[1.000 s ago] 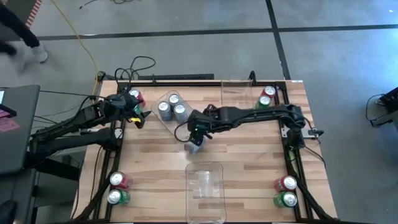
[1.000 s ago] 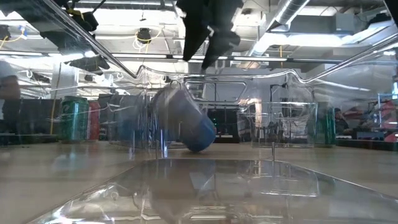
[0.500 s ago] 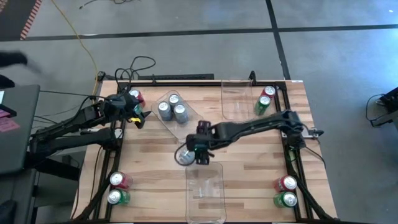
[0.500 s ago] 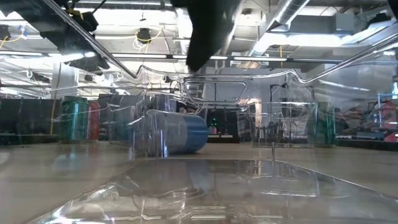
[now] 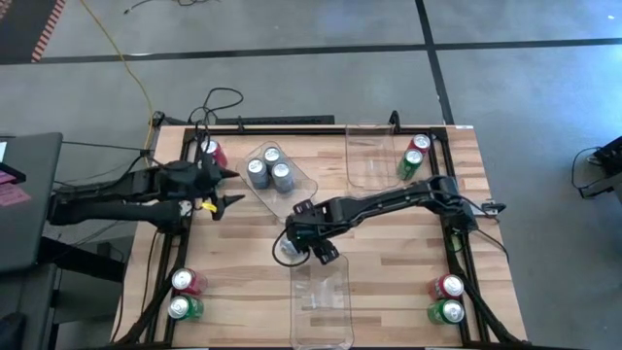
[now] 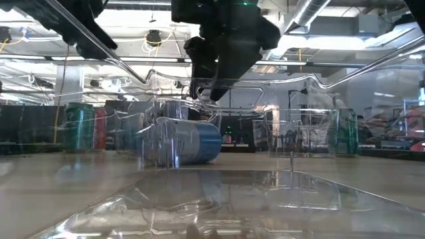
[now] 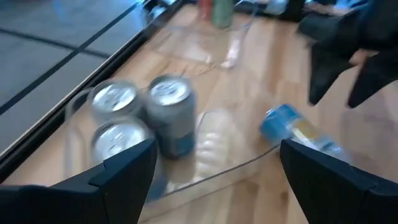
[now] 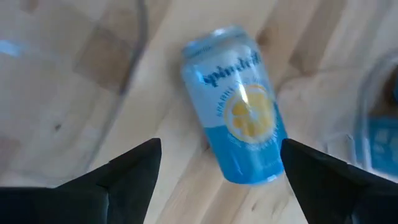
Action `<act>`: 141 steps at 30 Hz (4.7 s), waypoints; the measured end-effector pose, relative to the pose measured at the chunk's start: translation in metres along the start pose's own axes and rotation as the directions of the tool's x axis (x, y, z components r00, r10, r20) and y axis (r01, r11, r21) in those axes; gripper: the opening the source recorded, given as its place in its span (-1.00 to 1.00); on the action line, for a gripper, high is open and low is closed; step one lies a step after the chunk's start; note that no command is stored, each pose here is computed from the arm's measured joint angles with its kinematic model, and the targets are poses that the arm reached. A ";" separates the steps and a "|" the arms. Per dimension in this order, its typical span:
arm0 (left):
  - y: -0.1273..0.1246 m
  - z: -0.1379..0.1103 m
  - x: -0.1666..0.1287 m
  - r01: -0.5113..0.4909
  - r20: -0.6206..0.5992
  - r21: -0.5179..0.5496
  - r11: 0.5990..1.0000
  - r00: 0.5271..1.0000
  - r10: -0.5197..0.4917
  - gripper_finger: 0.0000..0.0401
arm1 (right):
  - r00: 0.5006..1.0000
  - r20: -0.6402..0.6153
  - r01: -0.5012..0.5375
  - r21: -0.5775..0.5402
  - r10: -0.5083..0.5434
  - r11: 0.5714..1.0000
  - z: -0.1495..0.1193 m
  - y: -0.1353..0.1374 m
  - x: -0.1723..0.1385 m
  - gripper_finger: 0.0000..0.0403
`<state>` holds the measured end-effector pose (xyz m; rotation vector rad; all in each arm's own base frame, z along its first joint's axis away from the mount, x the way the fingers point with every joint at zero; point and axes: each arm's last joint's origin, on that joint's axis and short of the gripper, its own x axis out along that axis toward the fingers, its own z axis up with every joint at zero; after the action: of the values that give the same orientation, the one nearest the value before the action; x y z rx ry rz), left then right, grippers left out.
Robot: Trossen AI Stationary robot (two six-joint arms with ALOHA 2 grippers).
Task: Sort soda cans
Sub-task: Put the blue-white soda can into the top left transparent bin
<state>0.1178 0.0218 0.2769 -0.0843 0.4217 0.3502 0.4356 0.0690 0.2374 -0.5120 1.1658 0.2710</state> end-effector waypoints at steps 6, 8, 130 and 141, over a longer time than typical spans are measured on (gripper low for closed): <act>-0.012 0.002 0.000 0.058 0.024 -0.009 0.998 0.998 -0.058 0.66 | 0.999 0.032 -0.025 -0.030 0.026 0.999 0.000 -0.008 0.014 0.68; -0.017 0.001 0.002 0.083 0.009 0.000 0.997 0.996 -0.083 0.66 | 0.999 0.050 -0.012 -0.034 0.014 0.999 0.002 -0.013 0.018 0.68; -0.127 -0.025 0.042 0.049 0.013 -0.016 0.999 0.999 -0.048 0.66 | 0.960 0.274 -0.080 0.099 0.050 0.992 -0.012 -0.056 -0.045 0.22; -0.132 -0.030 0.035 0.050 0.007 0.018 0.999 0.999 -0.050 0.66 | 0.967 0.242 -0.132 0.223 0.077 0.966 -0.038 -0.080 -0.061 -0.14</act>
<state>0.1822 -0.0949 0.2356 -0.0757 0.4149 0.2971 0.4185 -0.0150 0.3021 -0.2012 0.9826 0.2705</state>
